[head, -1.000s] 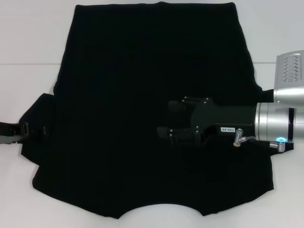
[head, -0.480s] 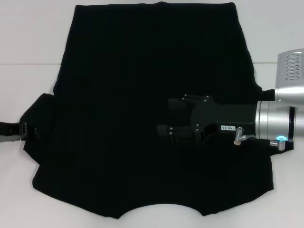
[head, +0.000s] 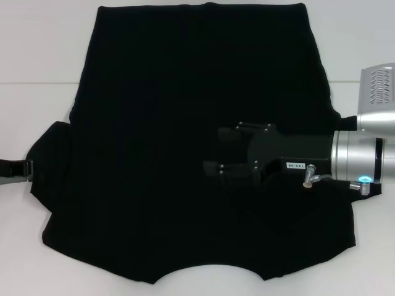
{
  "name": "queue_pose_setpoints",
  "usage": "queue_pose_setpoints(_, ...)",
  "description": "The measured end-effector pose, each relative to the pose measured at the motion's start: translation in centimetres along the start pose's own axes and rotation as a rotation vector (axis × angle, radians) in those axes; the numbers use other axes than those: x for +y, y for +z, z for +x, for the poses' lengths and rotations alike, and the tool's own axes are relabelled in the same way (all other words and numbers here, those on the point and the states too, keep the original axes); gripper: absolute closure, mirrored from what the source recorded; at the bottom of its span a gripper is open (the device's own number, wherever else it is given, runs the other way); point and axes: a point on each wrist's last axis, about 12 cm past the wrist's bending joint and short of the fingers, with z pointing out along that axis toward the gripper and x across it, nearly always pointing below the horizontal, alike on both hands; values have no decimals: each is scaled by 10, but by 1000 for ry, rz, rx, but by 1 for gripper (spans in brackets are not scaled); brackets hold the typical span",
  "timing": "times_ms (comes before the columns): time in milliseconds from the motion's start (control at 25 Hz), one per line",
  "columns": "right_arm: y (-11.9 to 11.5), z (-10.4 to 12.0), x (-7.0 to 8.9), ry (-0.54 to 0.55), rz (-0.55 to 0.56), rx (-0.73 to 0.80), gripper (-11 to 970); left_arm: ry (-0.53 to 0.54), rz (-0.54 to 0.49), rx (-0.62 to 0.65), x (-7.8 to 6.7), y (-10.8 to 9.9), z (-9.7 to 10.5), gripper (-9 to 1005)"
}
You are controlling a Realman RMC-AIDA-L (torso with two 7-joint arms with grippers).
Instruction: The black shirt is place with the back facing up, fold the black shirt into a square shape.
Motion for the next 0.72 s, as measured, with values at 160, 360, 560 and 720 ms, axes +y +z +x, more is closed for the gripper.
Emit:
queue_pose_setpoints(160, 1, 0, 0, 8, 3, -11, 81, 4, -19, -15, 5, -4, 0, 991)
queue_pose_setpoints(360, 1, -2, 0, 19, 10, -35, 81, -9, -54, -49, 19, -13, 3, 982)
queue_pose_setpoints(560, 2, -4, 0, 27, 19, -57, 81, -35, -69, -85, 32, -23, 4, 973)
queue_pose_setpoints(720, 5, -6, 0, 25, 15, -58, 81, -40, -77, -93, 36, -26, 6, 966)
